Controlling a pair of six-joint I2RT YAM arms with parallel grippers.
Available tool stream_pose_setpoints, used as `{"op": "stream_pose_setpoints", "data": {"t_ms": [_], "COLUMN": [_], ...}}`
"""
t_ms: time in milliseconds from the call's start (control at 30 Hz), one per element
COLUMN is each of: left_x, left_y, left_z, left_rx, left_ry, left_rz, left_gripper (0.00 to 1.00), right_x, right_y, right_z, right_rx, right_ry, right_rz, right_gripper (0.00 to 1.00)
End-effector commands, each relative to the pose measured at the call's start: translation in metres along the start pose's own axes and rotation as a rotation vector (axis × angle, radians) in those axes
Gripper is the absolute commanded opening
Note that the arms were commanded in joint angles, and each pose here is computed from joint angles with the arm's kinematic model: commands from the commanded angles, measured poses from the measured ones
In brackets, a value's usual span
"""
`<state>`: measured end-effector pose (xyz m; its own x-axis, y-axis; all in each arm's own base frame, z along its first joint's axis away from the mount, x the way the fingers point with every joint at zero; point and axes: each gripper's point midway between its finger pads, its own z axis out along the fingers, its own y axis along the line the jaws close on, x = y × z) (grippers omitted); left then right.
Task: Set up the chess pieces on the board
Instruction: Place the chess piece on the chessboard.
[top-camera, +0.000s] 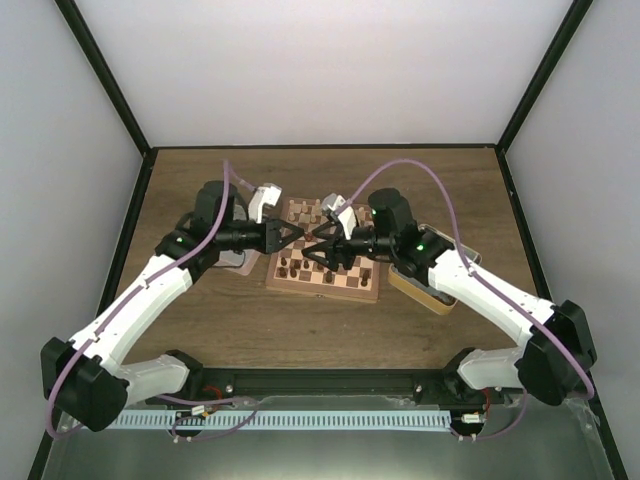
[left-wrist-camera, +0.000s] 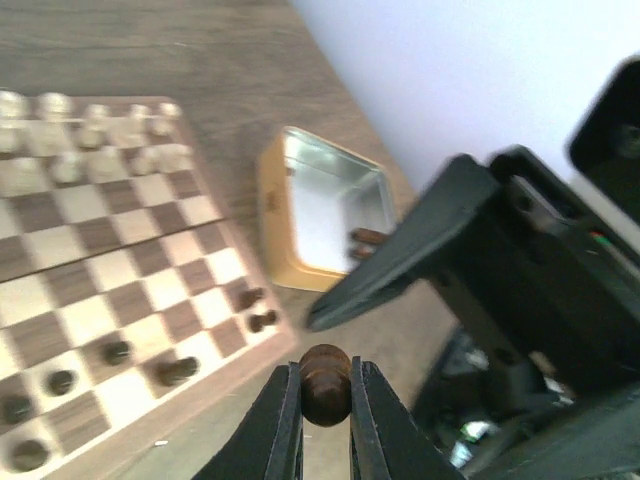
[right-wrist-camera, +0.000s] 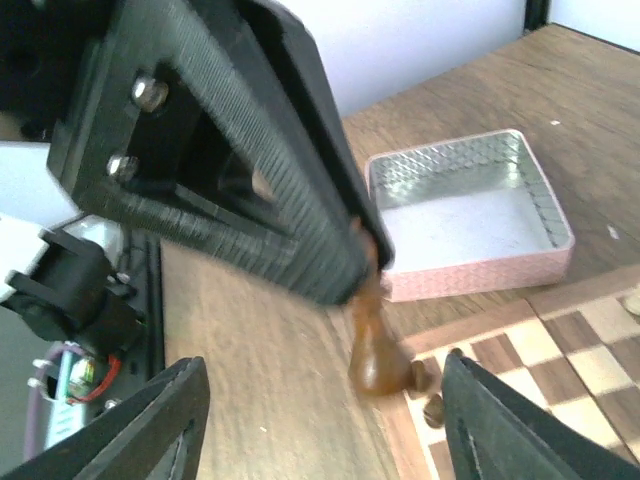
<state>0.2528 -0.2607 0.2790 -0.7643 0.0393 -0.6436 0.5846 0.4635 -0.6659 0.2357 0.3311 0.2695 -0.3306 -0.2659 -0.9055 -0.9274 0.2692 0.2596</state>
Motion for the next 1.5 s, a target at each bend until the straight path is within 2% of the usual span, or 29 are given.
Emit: {"op": "stream_pose_setpoints", "data": {"t_ms": [0, 100, 333, 467, 667, 1033, 1467], "left_x": [-0.015, -0.005, 0.021, 0.036, 0.062, 0.105, 0.112], "left_y": [0.046, 0.071, 0.084, 0.097, 0.106, 0.139, 0.150], "left_z": [-0.018, -0.026, -0.006, 0.009, 0.043, 0.084, 0.089], "left_rx": [-0.322, -0.480, -0.601, -0.728, -0.734, -0.766, -0.800], "left_ry": [-0.090, -0.069, -0.014, -0.003, 0.041, 0.127, 0.146], "left_rz": [0.043, 0.072, 0.127, 0.136, 0.120, 0.131, 0.166], "left_gripper": [0.04, 0.04, 0.04, 0.04, 0.04, 0.04, 0.04], "right_x": [0.012, 0.032, 0.066, 0.080, 0.099, 0.113, 0.119], "right_y": [-0.023, -0.051, -0.118, -0.137, -0.153, -0.159, -0.164], "right_z": [-0.011, -0.021, -0.082, -0.110, -0.123, -0.118, -0.116], "right_rx": [0.170, 0.351, 0.888, 1.052, 1.095, 1.055, 1.056], "right_ry": [-0.002, 0.008, -0.103, -0.146, -0.146, -0.138, -0.119], "right_rz": [0.029, 0.124, 0.483, 0.643, 0.749, 0.772, 0.779], "right_gripper": [0.67, 0.68, 0.68, 0.68, 0.68, 0.68, 0.69]}}
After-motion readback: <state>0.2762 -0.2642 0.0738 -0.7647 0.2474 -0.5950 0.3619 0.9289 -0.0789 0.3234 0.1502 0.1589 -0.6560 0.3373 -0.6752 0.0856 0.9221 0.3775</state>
